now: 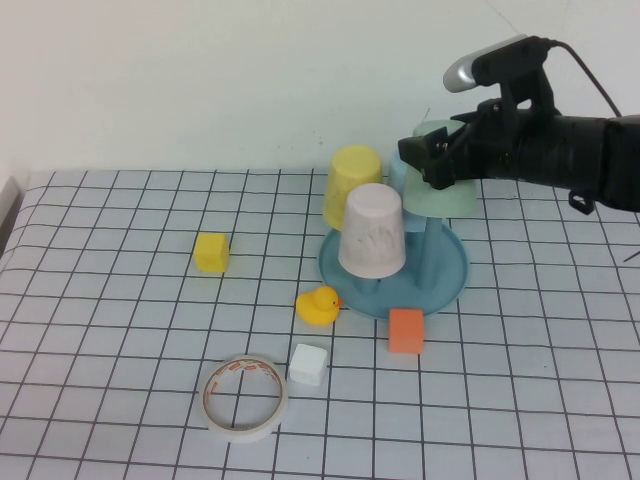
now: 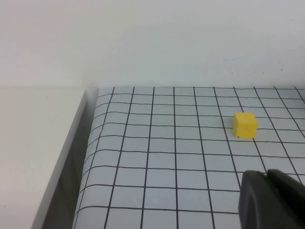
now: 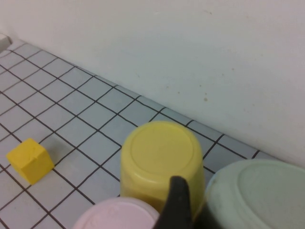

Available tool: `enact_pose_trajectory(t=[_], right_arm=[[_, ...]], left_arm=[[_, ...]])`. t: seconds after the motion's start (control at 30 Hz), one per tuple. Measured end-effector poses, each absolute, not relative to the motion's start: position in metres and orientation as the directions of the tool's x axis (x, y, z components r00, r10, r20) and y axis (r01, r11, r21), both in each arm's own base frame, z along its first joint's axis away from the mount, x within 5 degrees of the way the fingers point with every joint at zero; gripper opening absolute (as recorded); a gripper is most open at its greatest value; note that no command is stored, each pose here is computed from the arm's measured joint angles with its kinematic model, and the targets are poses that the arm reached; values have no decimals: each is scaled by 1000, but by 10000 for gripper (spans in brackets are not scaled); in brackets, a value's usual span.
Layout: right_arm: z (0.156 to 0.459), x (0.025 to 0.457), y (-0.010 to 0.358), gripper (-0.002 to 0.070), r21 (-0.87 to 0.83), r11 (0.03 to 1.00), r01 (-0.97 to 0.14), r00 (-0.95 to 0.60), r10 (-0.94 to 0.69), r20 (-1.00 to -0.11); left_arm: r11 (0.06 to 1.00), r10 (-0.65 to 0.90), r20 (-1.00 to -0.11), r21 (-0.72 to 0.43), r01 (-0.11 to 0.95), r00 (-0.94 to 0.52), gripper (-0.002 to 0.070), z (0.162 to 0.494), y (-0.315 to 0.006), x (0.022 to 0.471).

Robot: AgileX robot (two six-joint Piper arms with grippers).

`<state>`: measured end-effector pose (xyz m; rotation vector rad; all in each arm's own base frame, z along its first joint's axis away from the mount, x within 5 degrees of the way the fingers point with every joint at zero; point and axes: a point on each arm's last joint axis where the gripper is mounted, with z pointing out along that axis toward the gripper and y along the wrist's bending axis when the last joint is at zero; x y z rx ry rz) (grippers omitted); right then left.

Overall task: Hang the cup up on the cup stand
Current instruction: Place the cup on the cup holder

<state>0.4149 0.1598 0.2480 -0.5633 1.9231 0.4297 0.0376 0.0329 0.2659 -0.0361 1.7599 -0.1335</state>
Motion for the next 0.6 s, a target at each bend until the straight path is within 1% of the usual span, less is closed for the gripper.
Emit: enact_pose_trajectory(t=[0.4, 0.6], right_arm=[[248, 415, 160, 588, 51, 826, -562, -354, -185, -917], [247, 417, 155, 588, 136, 873, -468, -424, -86, -902]], left_arm=[[992, -101, -976, -113, 49, -193, -1, 266, 33, 38], [992, -101, -976, -113, 49, -193, -1, 266, 33, 38]])
